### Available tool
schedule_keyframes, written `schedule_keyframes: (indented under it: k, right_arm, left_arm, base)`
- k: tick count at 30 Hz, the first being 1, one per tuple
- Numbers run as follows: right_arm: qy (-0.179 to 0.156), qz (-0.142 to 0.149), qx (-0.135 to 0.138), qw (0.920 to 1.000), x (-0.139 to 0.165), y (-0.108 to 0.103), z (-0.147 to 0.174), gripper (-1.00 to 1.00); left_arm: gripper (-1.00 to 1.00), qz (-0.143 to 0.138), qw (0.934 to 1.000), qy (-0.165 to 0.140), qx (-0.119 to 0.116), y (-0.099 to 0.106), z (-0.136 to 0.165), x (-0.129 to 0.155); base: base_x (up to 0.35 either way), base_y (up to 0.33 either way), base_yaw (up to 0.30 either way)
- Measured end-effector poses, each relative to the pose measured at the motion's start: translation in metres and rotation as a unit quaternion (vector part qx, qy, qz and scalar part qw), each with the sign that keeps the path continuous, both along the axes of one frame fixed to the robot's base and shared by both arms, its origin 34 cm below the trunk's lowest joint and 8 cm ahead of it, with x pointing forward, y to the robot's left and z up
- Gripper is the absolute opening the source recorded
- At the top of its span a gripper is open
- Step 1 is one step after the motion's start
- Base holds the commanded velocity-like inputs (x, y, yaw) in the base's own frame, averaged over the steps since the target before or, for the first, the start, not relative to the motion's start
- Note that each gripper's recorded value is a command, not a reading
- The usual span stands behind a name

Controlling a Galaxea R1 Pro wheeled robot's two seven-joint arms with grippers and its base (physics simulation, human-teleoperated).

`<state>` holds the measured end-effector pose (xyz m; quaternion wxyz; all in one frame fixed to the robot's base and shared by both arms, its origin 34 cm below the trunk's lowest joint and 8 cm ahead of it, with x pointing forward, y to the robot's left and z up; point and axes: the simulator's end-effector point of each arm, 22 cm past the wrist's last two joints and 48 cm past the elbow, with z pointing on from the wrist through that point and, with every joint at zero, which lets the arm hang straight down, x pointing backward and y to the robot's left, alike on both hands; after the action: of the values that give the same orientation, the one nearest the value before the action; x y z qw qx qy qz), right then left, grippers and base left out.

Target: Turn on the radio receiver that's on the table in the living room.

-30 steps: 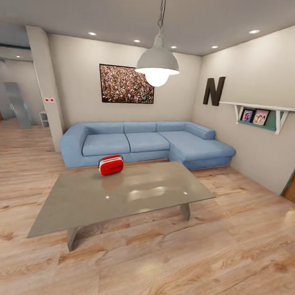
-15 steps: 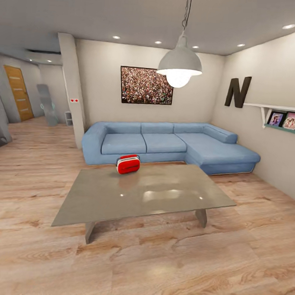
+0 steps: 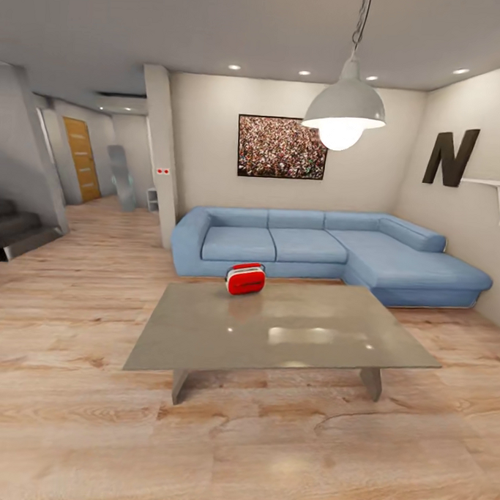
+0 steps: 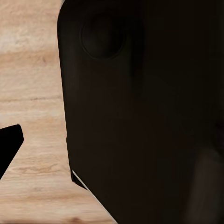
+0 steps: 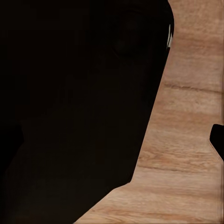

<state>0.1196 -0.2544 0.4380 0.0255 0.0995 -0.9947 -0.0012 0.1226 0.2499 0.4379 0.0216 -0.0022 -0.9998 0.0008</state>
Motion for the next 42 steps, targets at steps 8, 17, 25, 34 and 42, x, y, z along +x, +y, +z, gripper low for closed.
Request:
schedule_keyframes:
  k: [8, 17, 25, 34, 42]
  right_arm:
    - [-0.001, 0.000, 0.000, 1.0000, 0.0002, 0.0000, 0.0000, 1.00]
    - [-0.001, 0.000, 0.000, 1.0000, 0.0002, 0.0001, 0.0000, 1.00]
    - [-0.001, 0.000, 0.000, 1.0000, 0.0006, 0.0002, 0.0000, 1.00]
    - [-0.001, -0.001, 0.000, 1.0000, 0.0006, 0.0002, 0.0000, 1.00]
    - [-0.001, -0.001, 0.000, 1.0000, 0.0006, 0.0001, 0.0000, 1.00]
  left_arm:
    - [1.00, 0.000, 1.0000, 0.000, 0.000, 0.0000, 0.0000, 0.0001]
    - [1.00, 0.000, 1.0000, 0.000, 0.000, 0.0000, 0.0000, 0.0000]
    - [1.00, 0.000, 1.0000, 0.000, 0.000, 0.0000, 0.0000, 0.0000]
    - [1.00, 0.000, 1.0000, 0.000, 0.000, 0.0000, 0.0000, 0.0001]
    - [1.00, 0.000, 1.0000, -0.001, 0.000, 0.0000, 0.0000, 0.0003]
  base:
    - [0.000, 0.000, 0.272]
    - [0.000, 0.000, 0.272]
    - [0.000, 0.000, 0.272]
    - [0.000, 0.000, 0.272]
    - [0.000, 0.000, 0.272]
